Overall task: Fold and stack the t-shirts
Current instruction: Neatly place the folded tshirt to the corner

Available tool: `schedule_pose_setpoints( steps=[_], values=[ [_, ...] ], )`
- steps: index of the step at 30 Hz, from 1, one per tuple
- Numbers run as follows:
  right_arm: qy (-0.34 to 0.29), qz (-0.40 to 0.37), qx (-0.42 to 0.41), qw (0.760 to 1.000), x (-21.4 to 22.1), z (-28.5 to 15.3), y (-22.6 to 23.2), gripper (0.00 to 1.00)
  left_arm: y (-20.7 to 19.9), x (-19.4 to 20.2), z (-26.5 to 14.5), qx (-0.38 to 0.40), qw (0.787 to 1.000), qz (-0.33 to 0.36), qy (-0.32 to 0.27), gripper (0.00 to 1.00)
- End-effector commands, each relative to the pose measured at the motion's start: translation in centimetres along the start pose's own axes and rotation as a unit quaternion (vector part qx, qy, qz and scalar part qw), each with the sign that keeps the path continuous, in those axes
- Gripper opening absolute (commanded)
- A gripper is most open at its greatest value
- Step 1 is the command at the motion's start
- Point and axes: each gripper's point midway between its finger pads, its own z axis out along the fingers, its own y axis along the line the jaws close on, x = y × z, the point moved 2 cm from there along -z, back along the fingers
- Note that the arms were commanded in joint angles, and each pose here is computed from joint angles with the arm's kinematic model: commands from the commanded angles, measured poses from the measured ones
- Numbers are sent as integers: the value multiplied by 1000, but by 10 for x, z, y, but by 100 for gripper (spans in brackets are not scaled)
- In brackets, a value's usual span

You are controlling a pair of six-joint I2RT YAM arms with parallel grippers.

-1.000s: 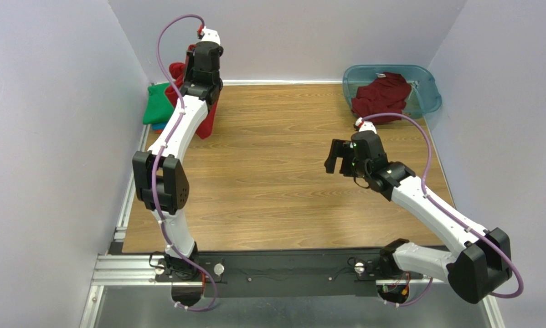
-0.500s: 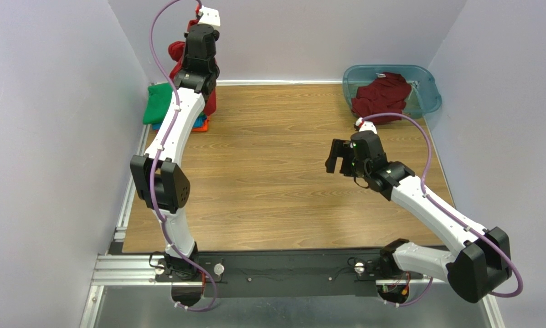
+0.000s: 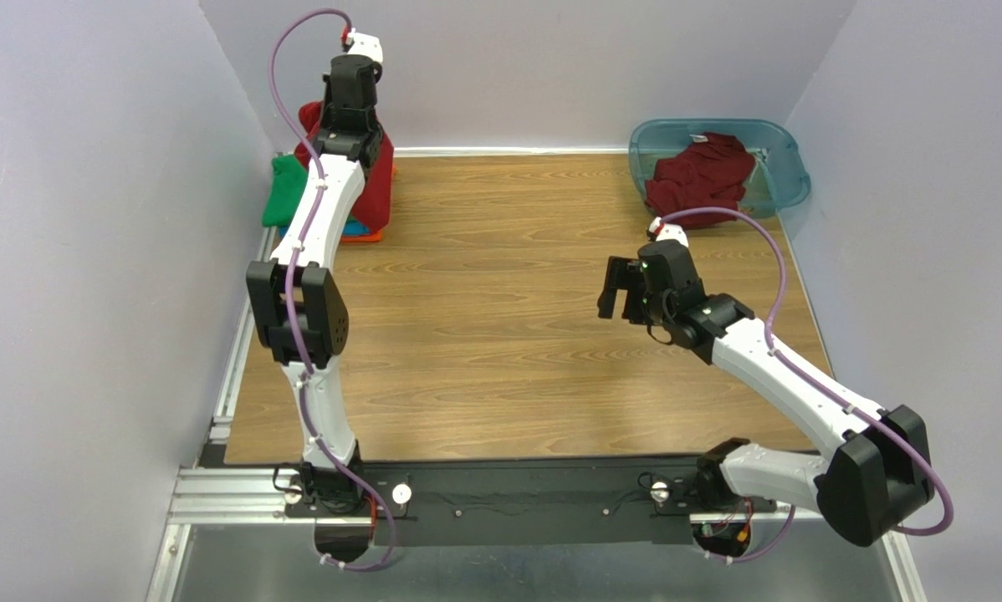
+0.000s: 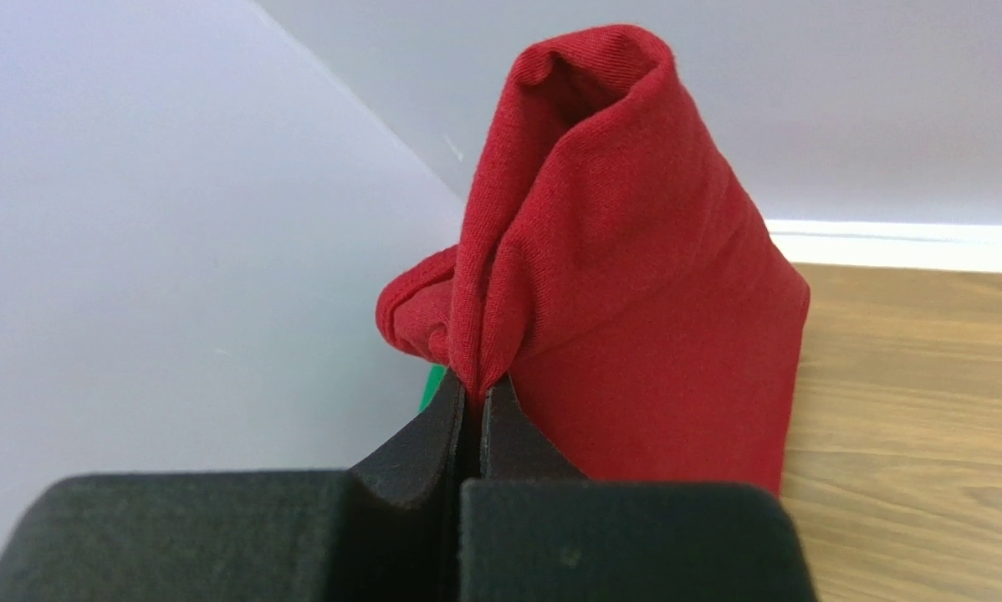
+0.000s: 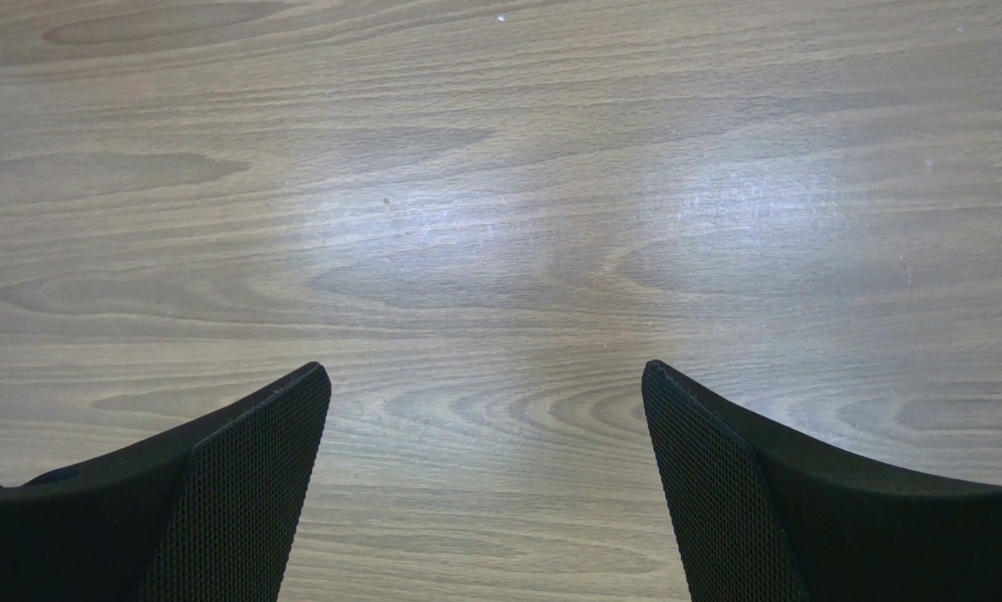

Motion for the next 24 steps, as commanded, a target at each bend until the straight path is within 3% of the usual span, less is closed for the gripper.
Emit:
schedule_pose_setpoints(
  steps=[1,24],
  values=[
    [-1,-7,33,999,0,5,-10,100,21,12,28,-24,1000,-1,8,0],
    [-8,-13,57,998,-6,9,-15,100,78,93,103,-147,987,12,62,0]
  ],
)
